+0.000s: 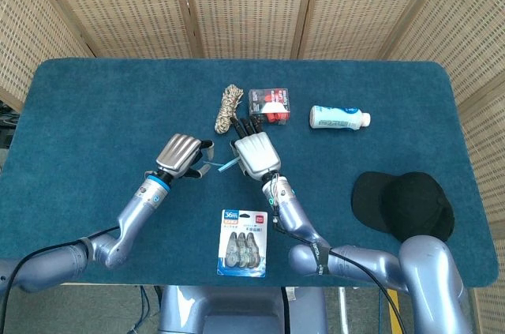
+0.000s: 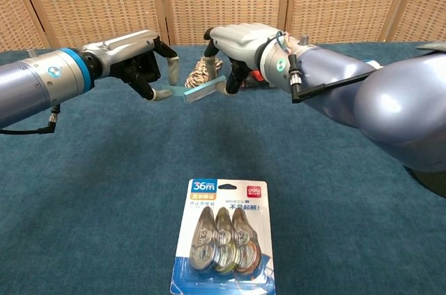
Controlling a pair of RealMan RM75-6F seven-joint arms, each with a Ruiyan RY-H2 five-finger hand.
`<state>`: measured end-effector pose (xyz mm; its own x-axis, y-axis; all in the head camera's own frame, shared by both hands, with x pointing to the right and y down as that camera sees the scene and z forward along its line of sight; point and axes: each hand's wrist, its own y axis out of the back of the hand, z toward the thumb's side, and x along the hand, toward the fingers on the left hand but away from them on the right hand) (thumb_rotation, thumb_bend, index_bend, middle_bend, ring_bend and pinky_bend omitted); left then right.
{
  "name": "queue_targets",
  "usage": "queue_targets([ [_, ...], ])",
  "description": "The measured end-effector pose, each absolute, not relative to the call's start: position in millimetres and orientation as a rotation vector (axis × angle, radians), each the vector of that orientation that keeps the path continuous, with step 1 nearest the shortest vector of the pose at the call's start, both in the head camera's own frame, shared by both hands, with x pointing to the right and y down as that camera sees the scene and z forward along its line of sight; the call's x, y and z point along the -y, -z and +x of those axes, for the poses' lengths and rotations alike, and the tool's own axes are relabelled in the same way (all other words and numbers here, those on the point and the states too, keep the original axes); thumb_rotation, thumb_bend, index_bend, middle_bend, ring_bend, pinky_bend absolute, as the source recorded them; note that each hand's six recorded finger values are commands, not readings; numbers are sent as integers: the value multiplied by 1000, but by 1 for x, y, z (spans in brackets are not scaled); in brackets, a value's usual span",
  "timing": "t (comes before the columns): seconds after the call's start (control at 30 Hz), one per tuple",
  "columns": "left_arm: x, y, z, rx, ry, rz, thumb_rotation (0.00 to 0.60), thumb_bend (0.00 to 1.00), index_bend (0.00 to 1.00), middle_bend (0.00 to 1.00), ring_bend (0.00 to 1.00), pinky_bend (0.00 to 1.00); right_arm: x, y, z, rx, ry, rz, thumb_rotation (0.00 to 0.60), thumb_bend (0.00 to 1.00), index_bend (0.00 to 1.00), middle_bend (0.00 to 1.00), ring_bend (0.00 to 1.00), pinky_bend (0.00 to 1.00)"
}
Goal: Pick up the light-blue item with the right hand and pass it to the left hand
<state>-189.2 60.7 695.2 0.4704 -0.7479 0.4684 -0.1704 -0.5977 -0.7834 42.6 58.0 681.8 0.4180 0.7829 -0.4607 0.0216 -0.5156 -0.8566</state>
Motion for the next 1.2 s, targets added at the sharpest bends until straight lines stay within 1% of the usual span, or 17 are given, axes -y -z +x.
queue_targets([
  [0.2,-61,-698,-187,-762,1108,-2056,600,412,599,1000,983,903,-56,-681,45,692,-1173,-1852,600,569,647,41,0,0],
  [0.4,-61,-699,-185,-769,1100,-2055,600,490,654,1000,983,903,-56,-682,47,693,-1176,-1852,600,569,647,41,0,0],
  [0.53,-60,-698,-185,-775,1096,-2042,600,571,736,1000,983,903,-55,-683,50,694,-1180,-1848,600,568,647,42,0,0],
  [0.63,-60,-700,-191,-774,1111,-2023,600,594,783,1000,982,902,-54,-684,53,695,-1185,-1842,600,569,648,43,0,0],
  [0.73,-60,-701,-207,-775,1141,-1990,600,594,793,1000,982,903,-52,-686,58,694,-1194,-1833,600,569,649,44,0,0],
  [0.9,-54,-705,-266,-812,1242,-1881,600,586,799,1000,982,903,-46,-695,77,702,-1241,-1815,600,569,649,44,0,0],
  [0.93,-52,-706,-276,-827,1255,-1867,600,574,799,1000,982,903,-46,-697,80,702,-1249,-1814,600,569,649,44,0,0],
  [1.0,-49,-705,-298,-867,1275,-1851,600,480,797,993,979,902,-45,-701,87,697,-1262,-1804,600,566,638,44,0,0],
  [1.03,-48,-705,-307,-886,1280,-1846,600,355,750,946,936,888,-45,-702,89,696,-1267,-1800,600,515,568,35,0,0],
  [1.07,-46,-704,-319,-909,1286,-1836,600,204,638,812,802,802,-46,-703,91,697,-1271,-1797,600,364,428,22,0,0],
  [1.1,-45,-703,-328,-924,1289,-1826,600,115,525,657,649,698,-45,-704,92,699,-1273,-1793,600,251,300,13,0,0],
  [1.13,-45,-702,-336,-935,1293,-1816,600,33,320,380,374,499,-45,-704,93,703,-1273,-1791,600,91,133,2,0,0],
  [1.17,-45,-701,-346,-941,1302,-1805,600,4,172,182,179,332,-45,-704,95,709,-1275,-1788,600,2,30,0,0,0],
  [1.2,-46,-700,-351,-937,1309,-1802,600,0,87,71,72,230,-44,-705,97,714,-1279,-1782,600,0,2,0,0,0],
])
